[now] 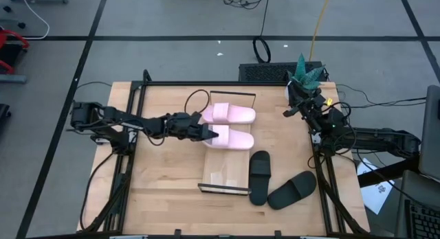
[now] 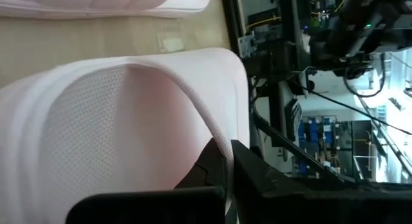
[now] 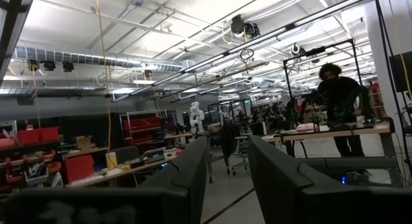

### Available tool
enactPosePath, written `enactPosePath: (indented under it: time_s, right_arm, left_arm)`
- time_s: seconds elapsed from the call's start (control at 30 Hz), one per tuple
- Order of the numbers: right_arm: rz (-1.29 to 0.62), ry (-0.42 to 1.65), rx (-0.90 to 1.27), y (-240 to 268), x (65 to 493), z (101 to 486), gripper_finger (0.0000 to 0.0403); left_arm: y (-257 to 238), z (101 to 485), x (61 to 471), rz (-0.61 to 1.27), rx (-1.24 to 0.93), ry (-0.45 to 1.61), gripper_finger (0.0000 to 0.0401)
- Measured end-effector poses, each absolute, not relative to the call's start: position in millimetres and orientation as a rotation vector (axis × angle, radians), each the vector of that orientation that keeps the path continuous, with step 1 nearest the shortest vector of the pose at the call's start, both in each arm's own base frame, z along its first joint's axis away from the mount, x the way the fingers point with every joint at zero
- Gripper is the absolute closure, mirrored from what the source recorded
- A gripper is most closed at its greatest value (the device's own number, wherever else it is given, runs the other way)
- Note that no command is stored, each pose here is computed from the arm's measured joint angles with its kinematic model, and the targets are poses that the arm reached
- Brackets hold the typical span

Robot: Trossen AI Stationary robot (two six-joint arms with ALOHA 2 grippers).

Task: Pick and place slides into the shelf
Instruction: Put the pink slide on the shelf

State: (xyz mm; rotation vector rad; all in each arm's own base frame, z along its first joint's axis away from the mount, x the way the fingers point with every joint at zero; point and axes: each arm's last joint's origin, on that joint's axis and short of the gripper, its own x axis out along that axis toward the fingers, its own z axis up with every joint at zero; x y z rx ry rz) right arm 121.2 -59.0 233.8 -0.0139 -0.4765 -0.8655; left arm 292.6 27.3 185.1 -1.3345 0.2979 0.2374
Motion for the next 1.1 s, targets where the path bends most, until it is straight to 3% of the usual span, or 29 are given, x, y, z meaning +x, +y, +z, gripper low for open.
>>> enactPosePath:
  time_s: [0.43,1.1]
  right_arm:
    - [-0.865,-0.464,-0.015,-59.1,121.9,232.8,0.0296]
    - [-0.853,-0.473,0.023,-59.2,122.3,232.0,0.0296]
  left_arm:
    - [34.3,163.1,303.5,0.280,-1.305,0.277,0.0401]
    - [44.0,152.9,305.7,0.521,-1.287,0.109,0.0401]
